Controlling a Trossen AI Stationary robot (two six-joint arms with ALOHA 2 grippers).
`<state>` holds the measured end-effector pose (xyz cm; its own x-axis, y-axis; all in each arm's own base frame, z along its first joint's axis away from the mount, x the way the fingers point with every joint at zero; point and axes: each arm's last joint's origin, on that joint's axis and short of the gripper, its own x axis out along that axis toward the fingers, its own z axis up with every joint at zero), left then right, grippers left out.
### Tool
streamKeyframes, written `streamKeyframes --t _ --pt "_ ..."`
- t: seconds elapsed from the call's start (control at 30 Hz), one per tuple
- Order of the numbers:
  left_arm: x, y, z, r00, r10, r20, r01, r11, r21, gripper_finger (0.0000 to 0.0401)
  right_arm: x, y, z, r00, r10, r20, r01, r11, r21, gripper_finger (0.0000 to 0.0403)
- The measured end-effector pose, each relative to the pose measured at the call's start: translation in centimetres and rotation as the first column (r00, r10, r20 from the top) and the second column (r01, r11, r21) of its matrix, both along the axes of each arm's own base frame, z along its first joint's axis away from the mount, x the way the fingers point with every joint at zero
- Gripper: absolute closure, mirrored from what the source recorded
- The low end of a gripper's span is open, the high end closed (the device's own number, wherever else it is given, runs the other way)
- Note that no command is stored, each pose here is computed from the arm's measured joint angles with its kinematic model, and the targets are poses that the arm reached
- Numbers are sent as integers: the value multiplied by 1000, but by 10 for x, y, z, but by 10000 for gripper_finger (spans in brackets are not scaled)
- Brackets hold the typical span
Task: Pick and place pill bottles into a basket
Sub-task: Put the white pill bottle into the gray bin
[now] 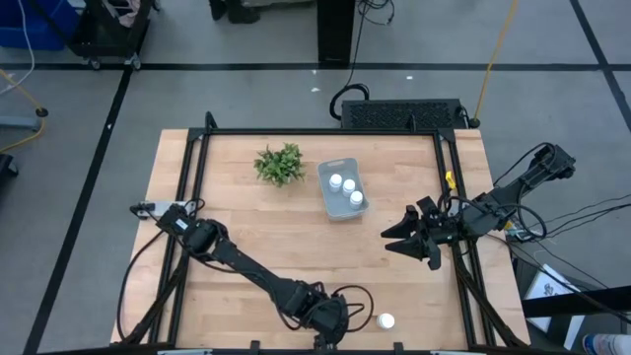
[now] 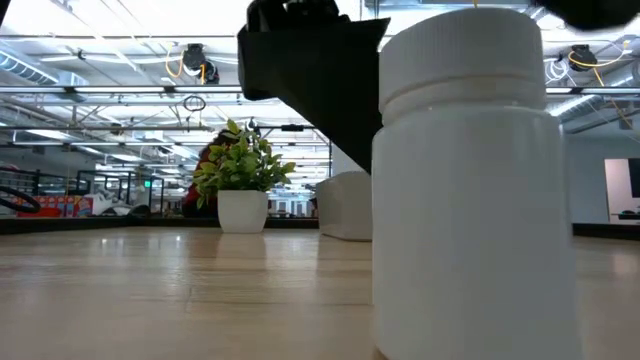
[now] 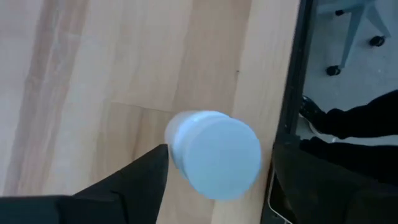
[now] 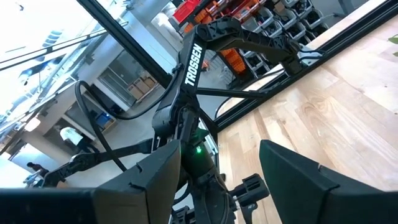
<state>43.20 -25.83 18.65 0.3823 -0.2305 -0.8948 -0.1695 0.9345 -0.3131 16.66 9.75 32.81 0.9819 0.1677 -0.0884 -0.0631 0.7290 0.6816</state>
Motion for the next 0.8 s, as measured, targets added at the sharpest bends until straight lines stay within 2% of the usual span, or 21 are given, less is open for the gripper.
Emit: streamKeyframes --t 0.53,0.8 --pt "4 6 1 999 41 14 -41 999 12 228 0 0 0 1000 -3 1 3 1000 -1 190" --pt "9 16 2 998 57 10 -57 998 6 227 0 0 0 1000 -2 0 2 1000 -2 190"
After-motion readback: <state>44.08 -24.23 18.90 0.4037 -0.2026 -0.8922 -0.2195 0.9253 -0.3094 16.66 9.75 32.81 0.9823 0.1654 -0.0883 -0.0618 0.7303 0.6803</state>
